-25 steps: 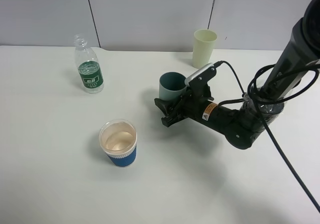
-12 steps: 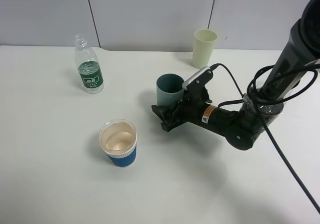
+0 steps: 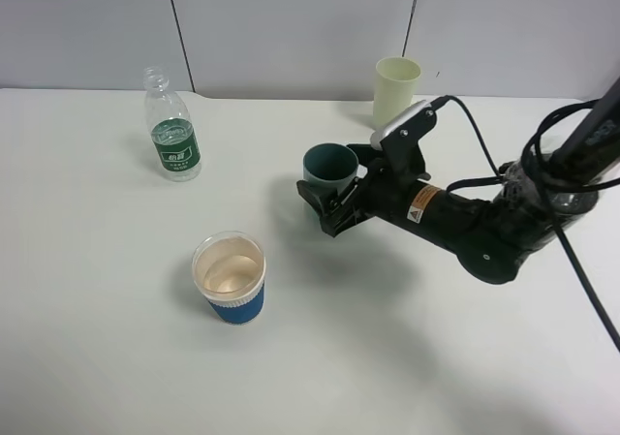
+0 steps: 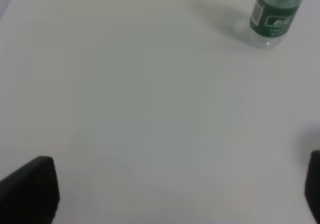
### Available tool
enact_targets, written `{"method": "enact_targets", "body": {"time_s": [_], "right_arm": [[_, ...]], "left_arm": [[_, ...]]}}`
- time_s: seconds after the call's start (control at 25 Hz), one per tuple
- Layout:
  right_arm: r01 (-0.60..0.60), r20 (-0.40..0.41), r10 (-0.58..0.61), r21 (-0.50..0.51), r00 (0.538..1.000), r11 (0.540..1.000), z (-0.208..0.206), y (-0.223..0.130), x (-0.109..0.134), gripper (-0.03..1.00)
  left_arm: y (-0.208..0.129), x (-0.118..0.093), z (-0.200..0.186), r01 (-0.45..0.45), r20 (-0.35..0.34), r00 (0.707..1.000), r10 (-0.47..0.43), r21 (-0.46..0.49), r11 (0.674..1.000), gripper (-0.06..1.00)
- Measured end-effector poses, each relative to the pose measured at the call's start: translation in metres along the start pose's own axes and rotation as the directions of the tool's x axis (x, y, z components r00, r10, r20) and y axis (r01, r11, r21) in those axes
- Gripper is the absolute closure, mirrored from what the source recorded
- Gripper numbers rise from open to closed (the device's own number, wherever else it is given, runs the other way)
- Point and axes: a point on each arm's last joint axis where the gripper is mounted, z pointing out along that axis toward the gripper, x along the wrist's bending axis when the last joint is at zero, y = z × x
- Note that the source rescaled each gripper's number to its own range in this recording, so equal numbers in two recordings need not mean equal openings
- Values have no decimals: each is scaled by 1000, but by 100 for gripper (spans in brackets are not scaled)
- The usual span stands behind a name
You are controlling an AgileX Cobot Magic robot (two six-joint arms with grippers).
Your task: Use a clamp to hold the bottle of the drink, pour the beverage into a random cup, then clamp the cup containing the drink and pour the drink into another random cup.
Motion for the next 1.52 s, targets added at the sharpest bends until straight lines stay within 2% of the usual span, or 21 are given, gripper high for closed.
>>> {"method": "enact_targets", "body": {"time_s": [0.32, 0.52, 0.68, 0.92, 1.12, 1.32, 1.52], "right_arm": [[-15, 99, 19, -40, 995, 999, -37, 40, -6, 33], [39, 154, -47, 58, 987, 998, -55, 69, -15, 33], [32, 237, -57, 107, 970, 994, -78, 90, -33, 33], [-43, 410, -10, 118, 912, 992, -122, 115, -67, 33], [-81, 522, 5, 123, 853, 989, -161, 130, -84, 33], [-83, 615, 12, 87, 788, 993, -205, 150, -84, 33], [-90, 655, 17, 78, 755, 993, -242, 162, -67, 33]], "left_arm": [[0, 0, 0, 0, 0, 1000, 0, 0, 1000, -5], [0, 0, 0, 0, 0, 1000, 0, 0, 1000, -5], [0, 0, 0, 0, 0, 1000, 0, 0, 1000, -5], [0, 0, 0, 0, 0, 1000, 0, 0, 1000, -5], [0, 0, 0, 0, 0, 1000, 0, 0, 1000, -5], [0, 0, 0, 0, 0, 1000, 0, 0, 1000, -5], [0, 0, 0, 0, 0, 1000, 0, 0, 1000, -5]]}}
